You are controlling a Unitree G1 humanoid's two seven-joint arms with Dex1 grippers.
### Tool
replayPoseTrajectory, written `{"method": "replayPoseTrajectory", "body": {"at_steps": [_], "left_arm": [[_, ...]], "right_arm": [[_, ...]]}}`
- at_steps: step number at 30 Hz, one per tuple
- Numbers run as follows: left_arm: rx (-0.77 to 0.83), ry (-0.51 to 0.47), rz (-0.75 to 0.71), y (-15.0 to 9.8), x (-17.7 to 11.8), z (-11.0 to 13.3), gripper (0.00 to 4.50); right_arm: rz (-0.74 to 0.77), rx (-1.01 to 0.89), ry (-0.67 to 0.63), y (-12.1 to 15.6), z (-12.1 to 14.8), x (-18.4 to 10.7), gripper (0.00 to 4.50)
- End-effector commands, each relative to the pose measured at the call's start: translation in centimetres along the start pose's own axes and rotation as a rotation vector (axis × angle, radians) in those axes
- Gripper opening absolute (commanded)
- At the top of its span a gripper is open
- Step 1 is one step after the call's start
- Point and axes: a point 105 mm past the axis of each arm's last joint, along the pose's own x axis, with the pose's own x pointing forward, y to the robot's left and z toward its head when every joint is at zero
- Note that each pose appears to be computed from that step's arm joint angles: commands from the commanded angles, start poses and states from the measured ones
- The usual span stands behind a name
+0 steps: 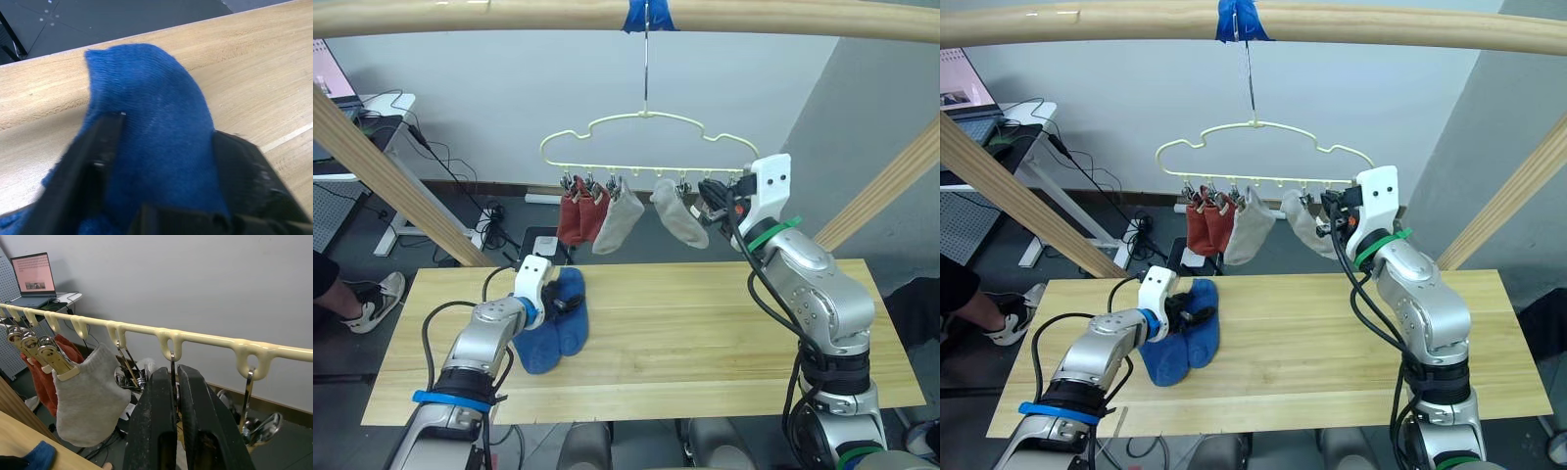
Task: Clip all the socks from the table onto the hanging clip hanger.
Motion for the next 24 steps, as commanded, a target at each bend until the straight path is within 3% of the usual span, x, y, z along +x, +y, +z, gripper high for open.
{"method": "replayPoseTrajectory", "body": {"at_steps": [1,8,11,20,24], "left_arm": [[0.026,-0.003,-0.023,-0.4,0.3,0.0,2.14],[0.065,-0.039,-0.086,-1.6,0.6,0.6,0.63],[0.075,-0.108,-0.123,-2.4,0.6,1.8,0.02],[0.356,-0.501,-0.426,-7.4,-3.3,9.9,0.02],[0.499,-0.632,-0.491,-9.0,-4.9,12.1,0.02]], "right_arm": [[-0.018,-0.004,-0.014,-0.5,0.5,-0.3,0.00],[-0.023,-0.002,-0.010,-0.7,0.4,-0.3,0.00],[-0.024,0.001,-0.009,-0.7,0.3,-0.2,0.00],[0.013,0.116,0.049,-1.4,-0.2,-1.0,0.00],[0.032,0.229,0.093,-1.9,-0.2,-1.3,0.00]]}}
